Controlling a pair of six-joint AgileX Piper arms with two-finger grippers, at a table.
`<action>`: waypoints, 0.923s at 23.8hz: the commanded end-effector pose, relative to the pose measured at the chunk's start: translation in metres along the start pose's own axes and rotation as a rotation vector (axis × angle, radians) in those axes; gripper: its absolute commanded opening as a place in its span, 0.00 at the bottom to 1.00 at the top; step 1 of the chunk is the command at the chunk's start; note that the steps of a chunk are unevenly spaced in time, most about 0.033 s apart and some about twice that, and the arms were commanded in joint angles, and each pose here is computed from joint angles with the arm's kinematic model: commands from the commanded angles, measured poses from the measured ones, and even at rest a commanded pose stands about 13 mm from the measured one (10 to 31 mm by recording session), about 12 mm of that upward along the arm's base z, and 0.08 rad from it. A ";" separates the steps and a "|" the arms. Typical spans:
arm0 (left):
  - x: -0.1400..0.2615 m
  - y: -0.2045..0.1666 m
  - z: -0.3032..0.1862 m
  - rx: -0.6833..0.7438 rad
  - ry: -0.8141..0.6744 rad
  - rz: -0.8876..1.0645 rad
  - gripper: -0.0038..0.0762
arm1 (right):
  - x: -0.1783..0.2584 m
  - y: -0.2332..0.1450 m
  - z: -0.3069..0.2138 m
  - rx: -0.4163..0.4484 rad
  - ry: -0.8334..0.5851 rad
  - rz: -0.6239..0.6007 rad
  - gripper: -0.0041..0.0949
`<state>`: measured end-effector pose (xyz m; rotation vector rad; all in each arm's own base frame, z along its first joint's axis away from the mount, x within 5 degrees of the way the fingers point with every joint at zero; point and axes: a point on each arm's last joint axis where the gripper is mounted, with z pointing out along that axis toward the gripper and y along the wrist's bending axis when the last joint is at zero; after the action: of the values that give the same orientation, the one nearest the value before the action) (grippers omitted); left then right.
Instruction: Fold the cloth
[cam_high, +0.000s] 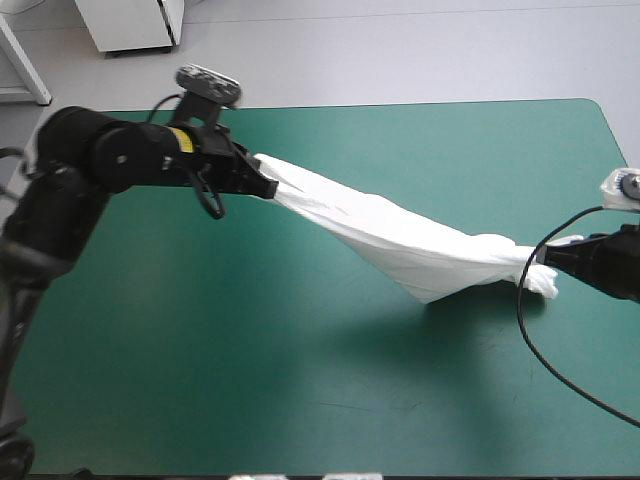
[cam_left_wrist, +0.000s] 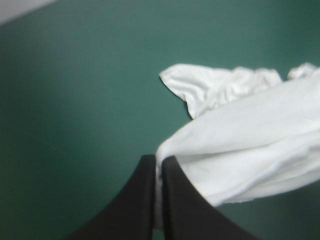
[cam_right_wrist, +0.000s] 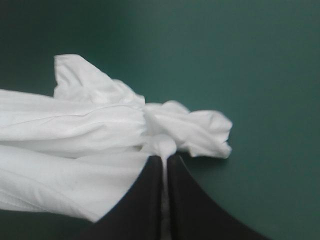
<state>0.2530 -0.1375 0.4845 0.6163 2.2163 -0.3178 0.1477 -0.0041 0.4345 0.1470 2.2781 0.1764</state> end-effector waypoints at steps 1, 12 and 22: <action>-0.003 -0.005 -0.093 -0.036 -0.328 -0.012 0.04 | -0.028 0.020 -0.049 -0.080 -0.227 -0.108 0.02; 0.010 -0.024 -0.264 0.052 -1.039 0.006 0.04 | -0.061 0.047 -0.207 -0.135 -0.822 -0.266 0.03; 0.023 -0.039 -0.337 0.119 -1.324 0.118 0.04 | -0.069 0.060 -0.278 -0.217 -1.149 -0.310 0.03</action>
<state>0.0227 -0.0309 0.6752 0.4146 1.0249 -0.5439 -0.0027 0.0218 0.6574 -0.1894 1.2661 0.1272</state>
